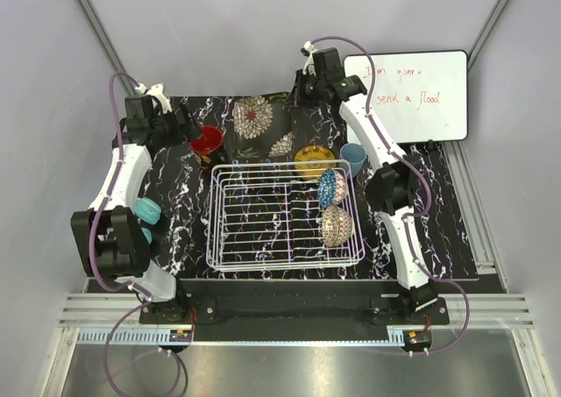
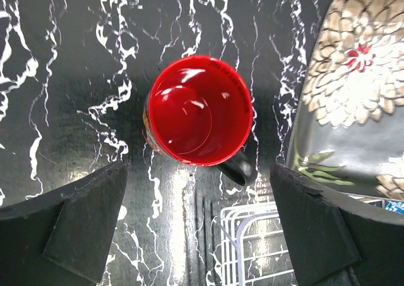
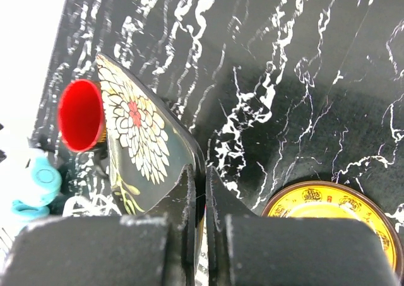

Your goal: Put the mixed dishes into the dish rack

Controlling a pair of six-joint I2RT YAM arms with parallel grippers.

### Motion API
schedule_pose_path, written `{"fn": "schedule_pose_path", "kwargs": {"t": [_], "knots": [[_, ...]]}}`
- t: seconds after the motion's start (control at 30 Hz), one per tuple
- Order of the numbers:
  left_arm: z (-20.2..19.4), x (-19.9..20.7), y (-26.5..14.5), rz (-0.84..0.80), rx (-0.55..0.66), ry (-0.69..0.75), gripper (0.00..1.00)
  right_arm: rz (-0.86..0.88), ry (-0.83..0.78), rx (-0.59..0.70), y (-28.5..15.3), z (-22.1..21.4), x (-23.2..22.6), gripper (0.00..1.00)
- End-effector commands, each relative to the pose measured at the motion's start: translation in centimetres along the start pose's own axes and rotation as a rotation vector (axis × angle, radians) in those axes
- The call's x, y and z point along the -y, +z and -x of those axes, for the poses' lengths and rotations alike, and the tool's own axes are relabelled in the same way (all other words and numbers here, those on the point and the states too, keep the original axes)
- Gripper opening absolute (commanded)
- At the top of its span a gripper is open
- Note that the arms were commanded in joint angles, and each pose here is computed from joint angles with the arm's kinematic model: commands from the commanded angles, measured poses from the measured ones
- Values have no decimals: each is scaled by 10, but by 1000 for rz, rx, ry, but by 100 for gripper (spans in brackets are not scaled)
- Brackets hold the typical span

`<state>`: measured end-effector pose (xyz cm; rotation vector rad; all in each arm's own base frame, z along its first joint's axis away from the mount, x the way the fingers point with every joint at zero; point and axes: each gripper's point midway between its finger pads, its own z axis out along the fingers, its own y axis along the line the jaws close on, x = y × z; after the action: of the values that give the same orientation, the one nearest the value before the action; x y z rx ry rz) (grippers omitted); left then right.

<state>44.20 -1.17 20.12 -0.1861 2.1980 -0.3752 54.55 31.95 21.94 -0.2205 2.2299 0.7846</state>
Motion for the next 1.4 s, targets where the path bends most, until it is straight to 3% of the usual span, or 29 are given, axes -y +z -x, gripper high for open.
{"fn": "schedule_pose_path", "kwargs": {"t": [0.0, 0.17, 0.37, 0.4, 0.43, 0.5, 0.53, 0.7, 0.87, 0.93, 1.03, 1.13, 1.27, 1.33, 1.37], "knots": [[36, 13, -22, -34, 126, 63, 99, 171, -59, 222, -95, 77, -76, 0], [42, 25, -36, -76, 148, 90, 99, 187, -80, 250, -145, 80, -96, 0], [45, 41, -47, -143, 152, 76, 99, 184, -89, 216, -184, 52, -98, 0], [42, 52, -49, -190, 139, 78, 99, 178, -87, 174, -176, 35, -91, 0], [40, 58, -49, -220, 128, 80, 99, 201, -120, 235, -195, 43, -100, 0], [33, 86, -57, -346, 87, 91, 99, 190, -127, 220, -188, 20, -88, 0], [28, 95, -59, -395, 57, 80, 99, 216, -163, 301, -209, 31, -98, 0], [3, 151, -93, -684, -74, 145, 99, 192, -209, 323, -220, 4, -85, 0], [-20, 165, -116, -827, -142, 191, 99, 177, -238, 360, -224, -7, -76, 0], [-28, 168, -124, -895, -132, 282, 99, 172, -245, 362, -226, -9, -75, 0], [-29, 161, -123, -821, -119, 286, 99, 169, -250, 374, -232, -9, -76, 0], [-15, 143, -118, -581, -86, 114, 99, 163, -254, 387, -238, -8, -76, 0], [-23, 127, -119, -466, -114, 64, 99, 159, -249, 399, -244, -6, -77, 0], [-33, 112, -121, -315, -72, 295, 99, 161, -247, 400, -247, -7, -79, 0], [-30, 112, -141, -170, 32, 478, 99, 164, -250, 408, -252, -6, -80, 0]]}}
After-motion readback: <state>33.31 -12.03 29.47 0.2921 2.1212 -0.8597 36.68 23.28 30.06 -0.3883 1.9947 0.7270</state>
